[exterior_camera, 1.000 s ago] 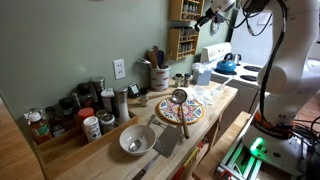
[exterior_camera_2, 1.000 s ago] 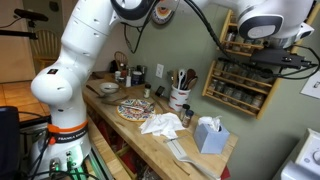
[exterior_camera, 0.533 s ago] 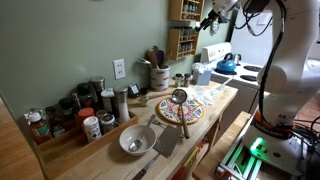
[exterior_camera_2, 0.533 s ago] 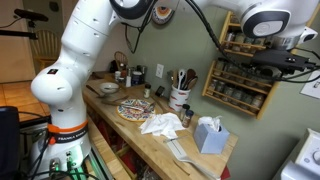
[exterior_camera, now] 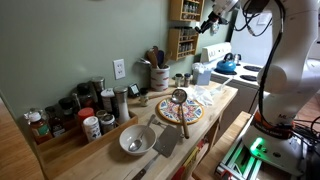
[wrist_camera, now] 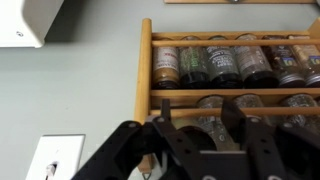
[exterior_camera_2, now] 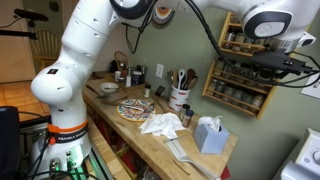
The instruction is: Put one jar from the counter on the second shelf from the bottom.
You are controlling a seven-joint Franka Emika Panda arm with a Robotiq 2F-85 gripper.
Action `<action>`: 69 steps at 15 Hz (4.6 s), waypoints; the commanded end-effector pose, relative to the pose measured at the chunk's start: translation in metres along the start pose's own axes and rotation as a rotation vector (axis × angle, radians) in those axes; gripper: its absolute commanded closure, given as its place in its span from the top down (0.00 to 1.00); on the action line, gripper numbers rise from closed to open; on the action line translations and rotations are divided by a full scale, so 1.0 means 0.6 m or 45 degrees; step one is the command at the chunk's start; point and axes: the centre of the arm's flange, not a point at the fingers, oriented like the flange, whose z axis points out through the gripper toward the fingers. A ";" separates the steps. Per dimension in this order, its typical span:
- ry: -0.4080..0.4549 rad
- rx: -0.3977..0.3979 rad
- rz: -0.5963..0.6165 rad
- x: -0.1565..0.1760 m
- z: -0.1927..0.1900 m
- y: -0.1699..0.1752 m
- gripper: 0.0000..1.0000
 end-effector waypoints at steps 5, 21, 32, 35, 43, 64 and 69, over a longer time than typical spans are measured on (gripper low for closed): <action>0.120 -0.013 0.075 0.013 0.037 0.005 0.00; 0.315 -0.018 0.157 0.020 0.010 0.013 0.00; 0.290 0.072 0.126 -0.006 -0.013 0.009 0.00; 0.285 0.091 0.112 -0.006 -0.014 0.006 0.00; 0.323 -0.010 0.131 -0.001 0.013 0.004 0.00; 0.417 -0.190 0.160 0.005 0.081 -0.026 0.00; 0.396 -0.148 0.122 0.001 0.087 -0.032 0.00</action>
